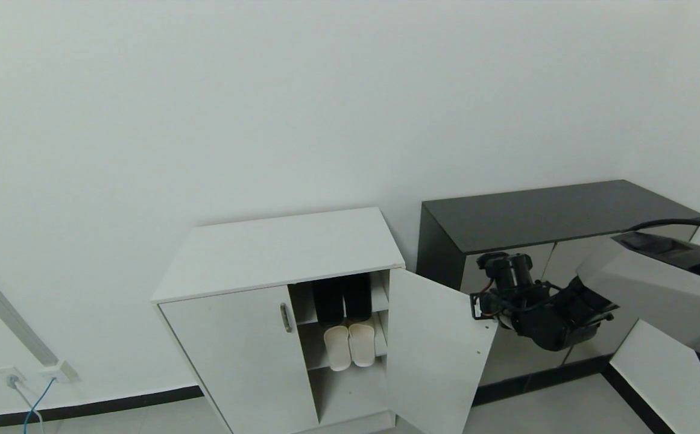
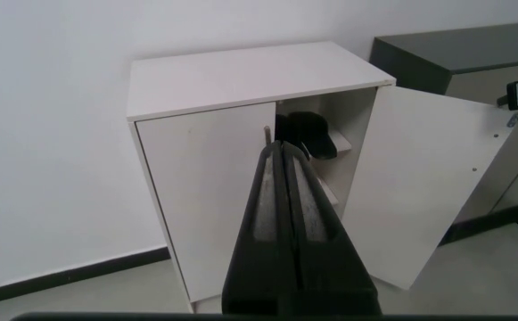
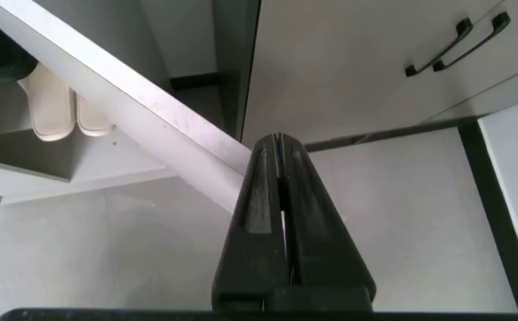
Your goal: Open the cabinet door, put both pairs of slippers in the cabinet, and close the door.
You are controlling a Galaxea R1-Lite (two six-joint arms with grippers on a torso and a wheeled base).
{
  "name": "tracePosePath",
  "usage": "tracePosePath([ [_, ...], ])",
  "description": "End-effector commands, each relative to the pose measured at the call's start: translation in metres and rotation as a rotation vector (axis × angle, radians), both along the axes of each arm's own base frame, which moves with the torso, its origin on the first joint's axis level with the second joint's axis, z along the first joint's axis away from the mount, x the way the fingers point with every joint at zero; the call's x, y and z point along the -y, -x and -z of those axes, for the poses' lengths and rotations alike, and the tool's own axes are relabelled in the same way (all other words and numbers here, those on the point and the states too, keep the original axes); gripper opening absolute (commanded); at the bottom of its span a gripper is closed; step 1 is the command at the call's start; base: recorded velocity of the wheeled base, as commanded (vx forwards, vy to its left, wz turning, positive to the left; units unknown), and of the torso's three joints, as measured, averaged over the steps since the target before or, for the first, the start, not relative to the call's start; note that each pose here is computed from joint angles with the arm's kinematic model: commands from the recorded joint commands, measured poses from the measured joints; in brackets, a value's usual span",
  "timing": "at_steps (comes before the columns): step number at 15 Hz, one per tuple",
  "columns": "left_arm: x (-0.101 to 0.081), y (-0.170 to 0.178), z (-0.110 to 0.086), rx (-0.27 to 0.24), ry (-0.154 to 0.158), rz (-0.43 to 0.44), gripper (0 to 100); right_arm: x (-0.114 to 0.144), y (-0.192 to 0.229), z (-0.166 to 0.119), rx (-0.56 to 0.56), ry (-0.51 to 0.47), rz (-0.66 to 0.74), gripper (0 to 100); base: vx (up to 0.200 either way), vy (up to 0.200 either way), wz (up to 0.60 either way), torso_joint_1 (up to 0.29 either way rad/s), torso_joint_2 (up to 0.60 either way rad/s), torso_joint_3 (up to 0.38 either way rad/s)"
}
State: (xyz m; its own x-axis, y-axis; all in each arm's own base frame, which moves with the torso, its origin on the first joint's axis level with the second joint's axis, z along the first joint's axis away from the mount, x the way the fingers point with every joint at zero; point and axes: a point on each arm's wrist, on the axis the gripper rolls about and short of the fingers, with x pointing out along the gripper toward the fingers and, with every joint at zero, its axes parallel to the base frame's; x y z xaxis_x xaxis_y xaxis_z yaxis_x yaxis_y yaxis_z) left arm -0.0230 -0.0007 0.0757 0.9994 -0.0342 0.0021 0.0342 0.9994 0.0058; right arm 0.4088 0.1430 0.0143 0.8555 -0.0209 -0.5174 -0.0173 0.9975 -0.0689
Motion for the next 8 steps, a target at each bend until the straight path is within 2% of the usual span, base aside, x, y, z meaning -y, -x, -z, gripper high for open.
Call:
tracePosePath([
  [1,0.0,0.0,0.0,-0.001,0.0,-0.001,0,-0.003,0.002,0.0,-0.005,0.002,-0.008,0,0.0,0.0,0.0,0.0,0.0,0.0],
  [4,0.0,0.0,0.0,-0.001,0.0,-0.001,0,-0.015,0.013,-0.002,-0.01,0.003,-0.042,0,0.0,0.0,0.0,0.0,0.0,0.0],
  [8,0.0,0.0,0.0,-0.002,0.0,-0.001,0,-0.043,0.043,-0.011,-0.025,0.009,-0.132,0,0.0,0.0,0.0,0.0,0.0,0.0],
])
